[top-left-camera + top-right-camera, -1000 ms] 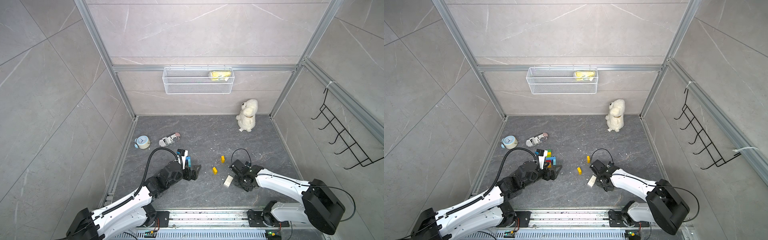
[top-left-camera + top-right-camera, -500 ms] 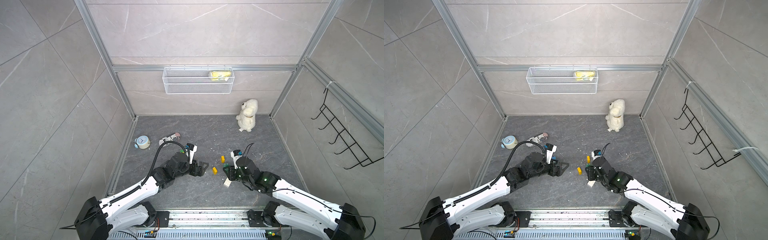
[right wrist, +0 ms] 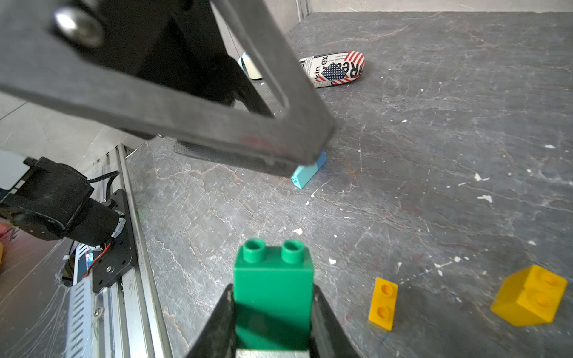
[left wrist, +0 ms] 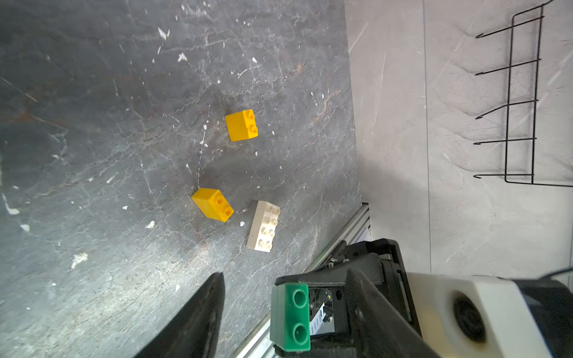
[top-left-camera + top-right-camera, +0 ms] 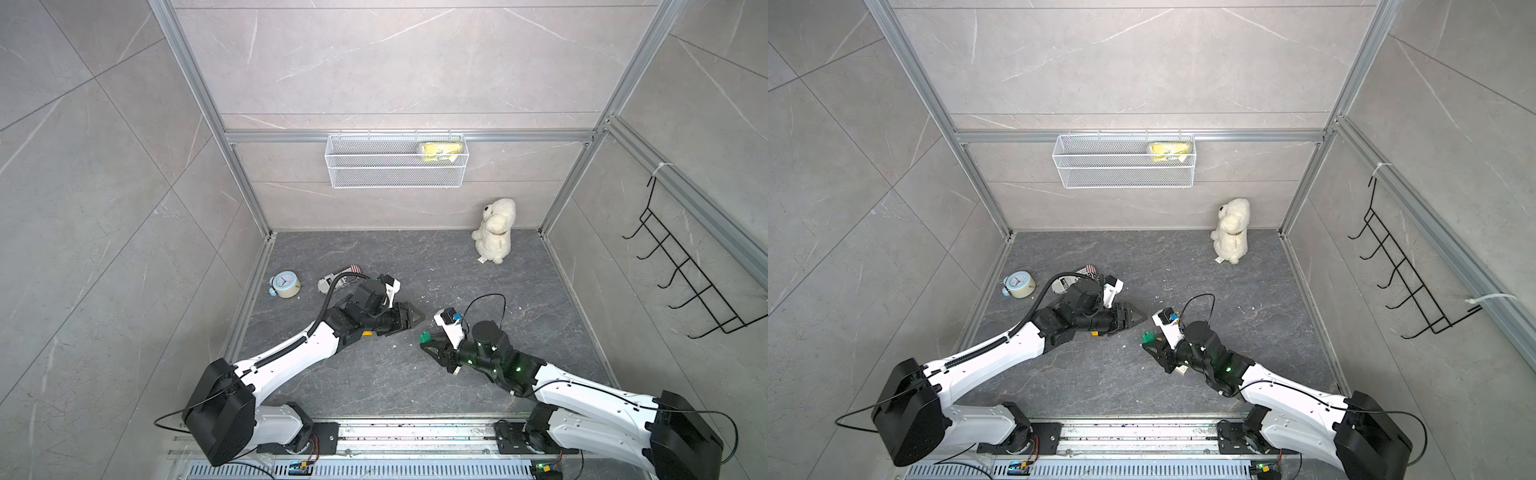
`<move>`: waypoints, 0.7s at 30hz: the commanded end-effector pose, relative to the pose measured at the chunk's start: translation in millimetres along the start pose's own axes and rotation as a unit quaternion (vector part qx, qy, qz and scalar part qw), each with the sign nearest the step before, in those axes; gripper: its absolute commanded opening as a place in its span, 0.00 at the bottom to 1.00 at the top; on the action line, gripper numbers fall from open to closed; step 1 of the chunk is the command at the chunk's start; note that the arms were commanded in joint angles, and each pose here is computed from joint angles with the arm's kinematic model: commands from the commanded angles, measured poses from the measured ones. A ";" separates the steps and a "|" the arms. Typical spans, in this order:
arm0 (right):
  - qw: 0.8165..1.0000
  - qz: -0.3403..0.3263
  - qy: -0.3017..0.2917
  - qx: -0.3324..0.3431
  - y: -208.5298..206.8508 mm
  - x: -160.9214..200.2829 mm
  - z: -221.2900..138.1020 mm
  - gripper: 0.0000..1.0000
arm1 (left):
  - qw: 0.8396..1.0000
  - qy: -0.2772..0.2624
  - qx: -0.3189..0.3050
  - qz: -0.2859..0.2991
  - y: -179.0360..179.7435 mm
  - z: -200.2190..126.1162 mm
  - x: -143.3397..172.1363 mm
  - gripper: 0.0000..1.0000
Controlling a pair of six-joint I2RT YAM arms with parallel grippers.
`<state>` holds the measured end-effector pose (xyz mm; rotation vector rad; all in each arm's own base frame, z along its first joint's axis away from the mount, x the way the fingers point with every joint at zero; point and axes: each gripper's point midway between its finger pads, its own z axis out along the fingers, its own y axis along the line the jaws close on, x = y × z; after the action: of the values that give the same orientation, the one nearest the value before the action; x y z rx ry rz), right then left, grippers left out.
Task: Assemble the letter h with lego
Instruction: Adjust the lego brick at the center of the board.
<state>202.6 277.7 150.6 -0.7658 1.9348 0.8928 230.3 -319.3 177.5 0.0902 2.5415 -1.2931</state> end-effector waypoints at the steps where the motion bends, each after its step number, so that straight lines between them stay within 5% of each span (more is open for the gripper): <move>1: 0.998 -0.035 -0.043 -0.022 9.6 -15.2 -2.0 0.07 | 0.999 0.033 0.037 -0.004 -30.5 5.2 9.1 0.65; 17: 0.999 -0.021 -0.038 0.008 -0.9 -14.1 -1.7 0.28 | 0.998 0.065 0.005 -0.012 -23.8 27.9 28.5 0.23; 21: 0.999 -0.006 -0.037 0.021 -5.9 -13.6 -1.1 0.49 | 0.998 0.058 -0.005 -0.009 -21.8 26.5 27.1 0.12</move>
<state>205.9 278.9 157.1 -0.7530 1.8849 0.8887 213.6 -349.3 161.4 0.1056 2.6504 -1.2851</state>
